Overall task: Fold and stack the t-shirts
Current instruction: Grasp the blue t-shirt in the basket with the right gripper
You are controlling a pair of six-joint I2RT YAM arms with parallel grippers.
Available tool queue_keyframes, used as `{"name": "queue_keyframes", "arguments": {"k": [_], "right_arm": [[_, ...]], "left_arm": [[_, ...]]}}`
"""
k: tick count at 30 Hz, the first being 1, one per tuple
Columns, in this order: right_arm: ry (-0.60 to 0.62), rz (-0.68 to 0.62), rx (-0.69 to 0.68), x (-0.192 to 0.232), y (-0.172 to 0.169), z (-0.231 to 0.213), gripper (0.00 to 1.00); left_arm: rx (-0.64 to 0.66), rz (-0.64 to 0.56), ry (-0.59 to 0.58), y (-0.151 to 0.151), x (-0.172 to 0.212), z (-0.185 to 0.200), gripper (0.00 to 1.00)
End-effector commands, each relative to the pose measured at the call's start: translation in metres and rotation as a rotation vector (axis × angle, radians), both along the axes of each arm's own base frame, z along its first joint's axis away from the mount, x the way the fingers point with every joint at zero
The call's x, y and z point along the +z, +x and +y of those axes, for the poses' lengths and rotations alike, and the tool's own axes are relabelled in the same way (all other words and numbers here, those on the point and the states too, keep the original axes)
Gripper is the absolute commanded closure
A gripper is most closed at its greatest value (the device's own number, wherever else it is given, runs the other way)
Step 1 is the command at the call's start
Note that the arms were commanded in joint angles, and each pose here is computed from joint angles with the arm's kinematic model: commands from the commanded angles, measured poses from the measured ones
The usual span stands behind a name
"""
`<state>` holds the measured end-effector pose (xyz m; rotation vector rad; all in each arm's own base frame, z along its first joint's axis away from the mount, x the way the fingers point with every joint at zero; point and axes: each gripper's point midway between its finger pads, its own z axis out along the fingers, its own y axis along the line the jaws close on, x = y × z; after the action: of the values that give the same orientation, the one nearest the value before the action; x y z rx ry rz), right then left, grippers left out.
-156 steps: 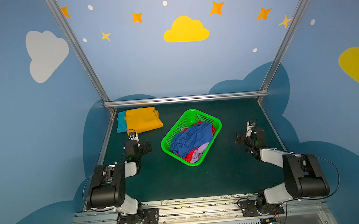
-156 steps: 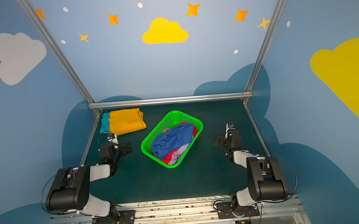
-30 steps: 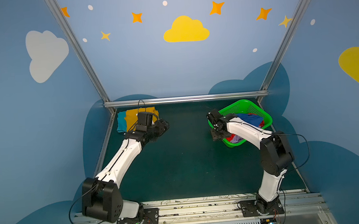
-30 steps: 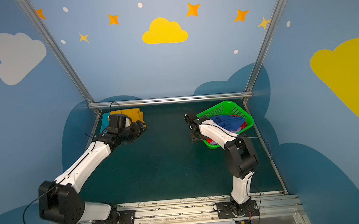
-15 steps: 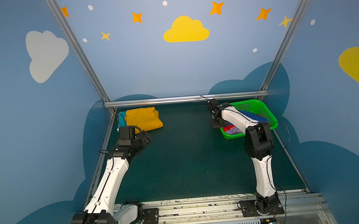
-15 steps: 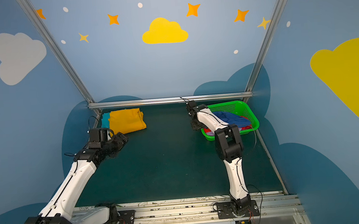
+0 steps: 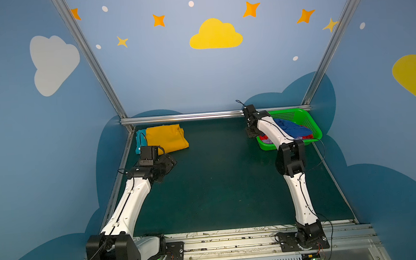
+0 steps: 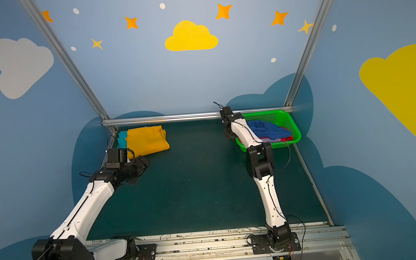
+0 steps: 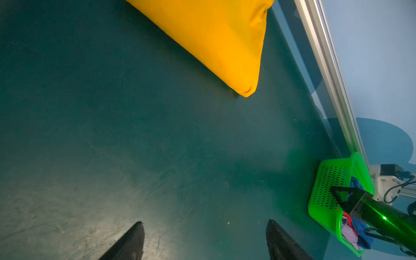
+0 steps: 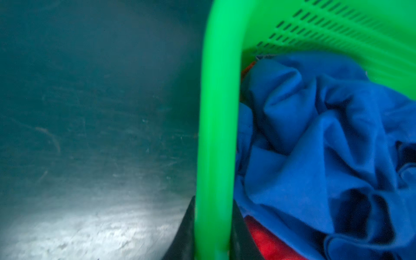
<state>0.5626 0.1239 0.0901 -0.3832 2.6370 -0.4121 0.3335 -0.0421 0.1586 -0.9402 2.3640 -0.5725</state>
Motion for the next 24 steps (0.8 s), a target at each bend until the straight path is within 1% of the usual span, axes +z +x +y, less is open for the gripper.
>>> {"name": "queue_keyframes", "arguments": {"k": [1, 3, 6, 7, 9, 11, 14, 16, 18, 20, 24], "right_arm": [[0.056, -0.094, 0.073, 0.038, 0.022, 0.007, 0.49], [0.147, -0.156, 0.064, 0.074, 0.023, 0.011, 0.36], [0.265, -0.256, 0.007, 0.133, 0.015, 0.005, 0.24], [0.276, -0.284, -0.018, 0.147, 0.010, 0.000, 0.21], [0.265, -0.340, -0.082, 0.170, -0.004, -0.015, 0.19], [0.246, -0.370, -0.157, 0.175, -0.020, -0.034, 0.18], [0.231, -0.389, -0.291, 0.167, -0.043, -0.068, 0.16], [0.218, -0.384, -0.367, 0.150, -0.053, -0.094, 0.14], [0.219, -0.343, -0.442, 0.128, -0.061, -0.119, 0.13], [0.263, -0.294, -0.498, 0.106, -0.064, -0.136, 0.13], [0.360, -0.209, -0.568, 0.067, -0.058, -0.153, 0.14]], "left_arm": [[-0.032, 0.017, -0.036, 0.005, -0.001, -0.007, 0.16], [-0.054, 0.026, -0.046, 0.007, 0.001, -0.011, 0.16], [-0.054, 0.018, -0.059, 0.006, 0.003, -0.013, 0.16], [-0.046, 0.010, -0.063, 0.005, 0.004, -0.012, 0.16], [-0.033, -0.006, -0.070, 0.002, 0.004, -0.011, 0.15], [-0.029, -0.013, -0.071, -0.002, 0.005, -0.011, 0.15], [-0.023, -0.021, -0.048, -0.008, 0.007, -0.007, 0.15], [-0.017, -0.030, -0.012, -0.011, 0.012, -0.002, 0.14], [-0.031, -0.048, 0.014, -0.013, 0.020, 0.000, 0.14], [-0.011, -0.061, 0.058, -0.013, 0.024, 0.009, 0.14], [0.006, -0.080, 0.069, -0.011, 0.026, 0.012, 0.12]]}}
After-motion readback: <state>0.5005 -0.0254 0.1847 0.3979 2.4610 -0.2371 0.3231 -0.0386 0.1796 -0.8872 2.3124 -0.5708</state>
